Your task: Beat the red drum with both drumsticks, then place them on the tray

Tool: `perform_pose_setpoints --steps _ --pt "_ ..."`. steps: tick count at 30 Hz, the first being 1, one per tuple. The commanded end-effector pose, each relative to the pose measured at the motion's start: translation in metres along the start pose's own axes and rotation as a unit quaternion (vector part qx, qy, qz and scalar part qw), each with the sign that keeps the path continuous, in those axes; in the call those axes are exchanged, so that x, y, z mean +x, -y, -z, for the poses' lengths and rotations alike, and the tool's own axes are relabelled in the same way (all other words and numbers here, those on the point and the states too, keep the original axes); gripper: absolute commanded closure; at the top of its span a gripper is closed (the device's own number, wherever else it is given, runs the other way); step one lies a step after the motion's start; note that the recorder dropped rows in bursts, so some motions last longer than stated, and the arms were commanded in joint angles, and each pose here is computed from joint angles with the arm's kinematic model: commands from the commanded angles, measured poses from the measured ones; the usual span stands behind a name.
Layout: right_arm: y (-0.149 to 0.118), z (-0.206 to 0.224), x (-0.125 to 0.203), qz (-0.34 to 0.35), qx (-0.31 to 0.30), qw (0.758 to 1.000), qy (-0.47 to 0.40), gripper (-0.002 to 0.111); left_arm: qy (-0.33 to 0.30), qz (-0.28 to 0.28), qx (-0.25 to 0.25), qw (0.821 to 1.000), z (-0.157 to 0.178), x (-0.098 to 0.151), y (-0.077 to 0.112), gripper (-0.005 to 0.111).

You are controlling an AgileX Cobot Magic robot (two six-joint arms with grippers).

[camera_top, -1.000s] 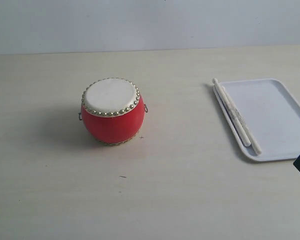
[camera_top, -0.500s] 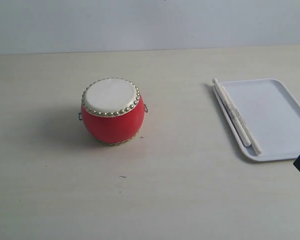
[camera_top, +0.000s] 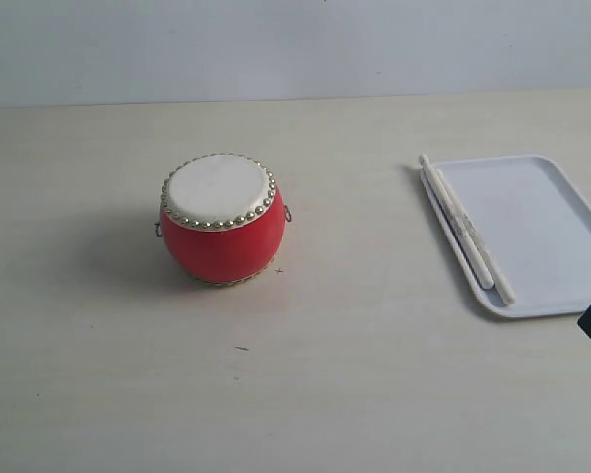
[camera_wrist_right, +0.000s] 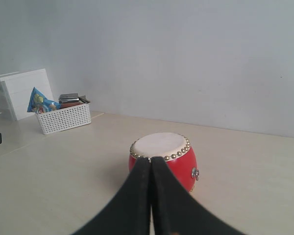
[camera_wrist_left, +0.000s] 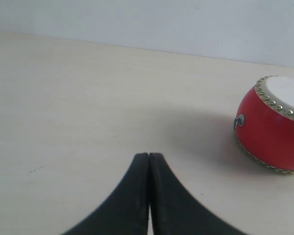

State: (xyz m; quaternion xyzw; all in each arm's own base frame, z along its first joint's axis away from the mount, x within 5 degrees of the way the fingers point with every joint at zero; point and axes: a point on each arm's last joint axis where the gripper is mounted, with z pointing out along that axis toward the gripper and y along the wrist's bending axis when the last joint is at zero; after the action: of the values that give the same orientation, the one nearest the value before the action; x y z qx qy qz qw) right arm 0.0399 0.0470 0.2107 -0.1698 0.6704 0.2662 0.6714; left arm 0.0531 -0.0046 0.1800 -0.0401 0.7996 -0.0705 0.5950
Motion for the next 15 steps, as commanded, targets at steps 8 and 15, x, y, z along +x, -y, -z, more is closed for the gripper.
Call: perform_pose_setpoints --steps 8,15 --pt "0.0001 0.0002 0.0016 0.003 0.000 1.000 -0.001 0.108 0.002 -0.002 0.000 1.000 0.0004 0.0002 0.0000 0.107" --pt "0.0002 0.0002 0.0015 0.005 0.001 1.000 -0.001 0.108 0.002 -0.002 0.000 1.000 0.0004 0.0002 0.0000 0.107"
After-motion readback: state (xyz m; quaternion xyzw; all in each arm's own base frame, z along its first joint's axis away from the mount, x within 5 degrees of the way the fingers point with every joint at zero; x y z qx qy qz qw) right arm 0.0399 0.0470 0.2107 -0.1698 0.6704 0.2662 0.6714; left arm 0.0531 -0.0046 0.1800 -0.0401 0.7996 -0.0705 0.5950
